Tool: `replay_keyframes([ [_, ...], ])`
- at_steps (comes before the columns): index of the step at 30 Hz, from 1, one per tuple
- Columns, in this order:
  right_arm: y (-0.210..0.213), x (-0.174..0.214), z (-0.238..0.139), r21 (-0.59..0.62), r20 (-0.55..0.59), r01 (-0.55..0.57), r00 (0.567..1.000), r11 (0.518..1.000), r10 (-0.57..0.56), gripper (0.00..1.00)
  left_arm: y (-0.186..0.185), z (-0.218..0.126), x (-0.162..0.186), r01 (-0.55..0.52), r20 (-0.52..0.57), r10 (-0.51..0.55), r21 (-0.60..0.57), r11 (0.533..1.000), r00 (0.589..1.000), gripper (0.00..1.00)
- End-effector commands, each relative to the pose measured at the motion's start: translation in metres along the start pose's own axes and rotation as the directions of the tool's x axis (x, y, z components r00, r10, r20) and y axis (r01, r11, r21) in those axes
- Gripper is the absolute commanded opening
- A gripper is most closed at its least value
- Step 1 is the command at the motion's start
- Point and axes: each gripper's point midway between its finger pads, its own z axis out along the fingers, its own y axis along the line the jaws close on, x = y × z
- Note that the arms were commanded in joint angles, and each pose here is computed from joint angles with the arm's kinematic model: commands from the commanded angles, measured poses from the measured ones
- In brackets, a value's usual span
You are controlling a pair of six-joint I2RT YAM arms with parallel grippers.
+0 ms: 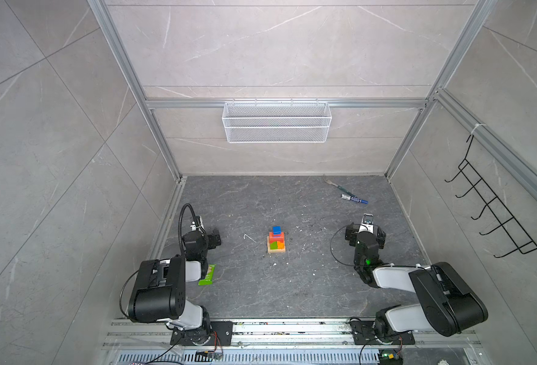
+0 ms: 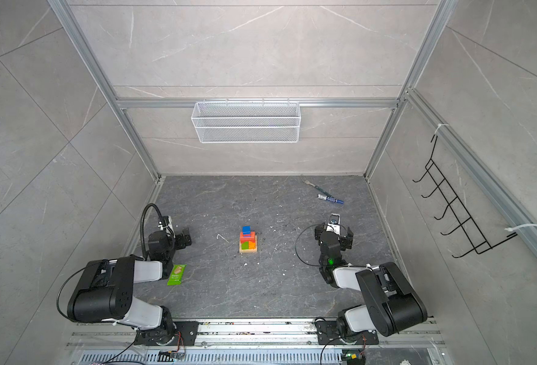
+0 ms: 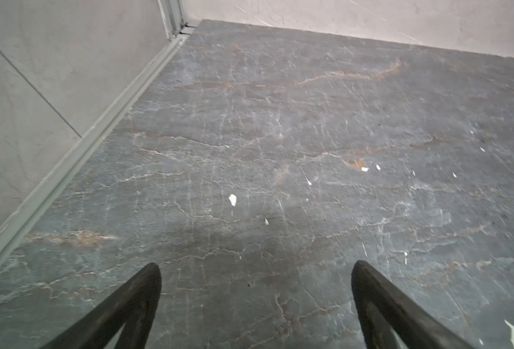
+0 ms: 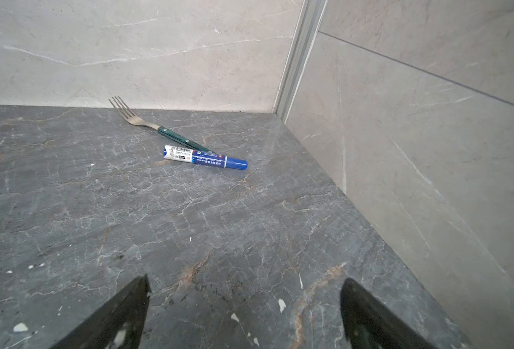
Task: Build the wood block tower
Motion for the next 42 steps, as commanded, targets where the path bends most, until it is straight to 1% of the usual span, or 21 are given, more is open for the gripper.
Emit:
replay_keyframes([
  [1, 0.009, -0.005, 0.004, -0.077, 0.009, -0.046, 0.999, 0.996, 0.046, 1.00, 0.006, -0.001, -0.022, 0.025, 0.085, -0.022, -0.033, 0.999, 0.996, 1.00],
  [3, 0.027, -0.001, 0.012, -0.173, -0.027, -0.012, 1.000, 0.985, 0.008, 0.95, 0.007, -0.002, -0.021, 0.024, 0.083, -0.021, -0.035, 0.999, 0.996, 1.00],
  [4, 0.031, 0.000, 0.017, -0.195, -0.045, -0.009, 0.999, 0.981, 0.000, 0.95, 0.006, -0.002, -0.022, 0.025, 0.087, -0.022, -0.034, 0.999, 0.996, 1.00],
  [5, 0.033, 0.005, 0.022, -0.229, -0.089, -0.025, 0.996, 0.973, 0.005, 0.94, 0.006, -0.002, -0.021, 0.025, 0.085, -0.022, -0.034, 0.999, 0.996, 1.00],
  [7, 0.031, 0.008, 0.026, -0.266, -0.102, -0.064, 0.994, 0.962, 0.037, 0.97, 0.006, -0.002, -0.022, 0.024, 0.086, -0.021, -0.034, 0.999, 0.996, 1.00],
  [8, 0.030, 0.010, 0.024, -0.269, -0.096, -0.069, 0.994, 0.961, 0.045, 1.00, 0.007, -0.002, -0.022, 0.025, 0.086, -0.022, -0.034, 0.999, 0.996, 1.00],
  [10, 0.023, 0.010, 0.025, -0.238, -0.052, -0.082, 0.996, 0.968, 0.072, 1.00, 0.006, -0.002, -0.022, 0.025, 0.087, -0.022, -0.034, 0.999, 0.996, 1.00],
  [12, 0.022, 0.013, 0.024, -0.233, -0.074, -0.081, 0.995, 0.969, 0.065, 0.99, 0.006, -0.002, -0.022, 0.025, 0.086, -0.022, -0.034, 0.999, 0.996, 1.00],
  [20, 0.021, 0.011, 0.023, -0.232, -0.062, -0.082, 0.996, 0.969, 0.070, 0.99, 0.006, -0.002, -0.022, 0.025, 0.086, -0.022, -0.034, 0.999, 0.996, 1.00],
  [23, 0.026, 0.012, 0.025, -0.250, -0.071, -0.068, 0.996, 0.966, 0.052, 0.99, 0.006, -0.002, -0.022, 0.025, 0.087, -0.022, -0.035, 0.999, 0.996, 1.00],
  [25, 0.043, 0.012, 0.022, -0.344, -0.076, -0.035, 0.997, 0.938, 0.009, 0.99, 0.007, -0.002, -0.023, 0.025, 0.088, -0.022, -0.035, 0.999, 0.996, 1.00],
  [26, 0.047, 0.012, 0.021, -0.371, -0.079, -0.033, 0.997, 0.928, 0.004, 0.99, 0.007, -0.002, -0.022, 0.024, 0.087, -0.021, -0.035, 0.999, 0.996, 1.00],
  [42, 0.046, 0.011, 0.020, -0.370, -0.072, -0.032, 0.997, 0.929, 0.006, 0.99, 0.006, -0.002, -0.022, 0.024, 0.085, -0.021, -0.034, 0.999, 0.996, 1.00],
])
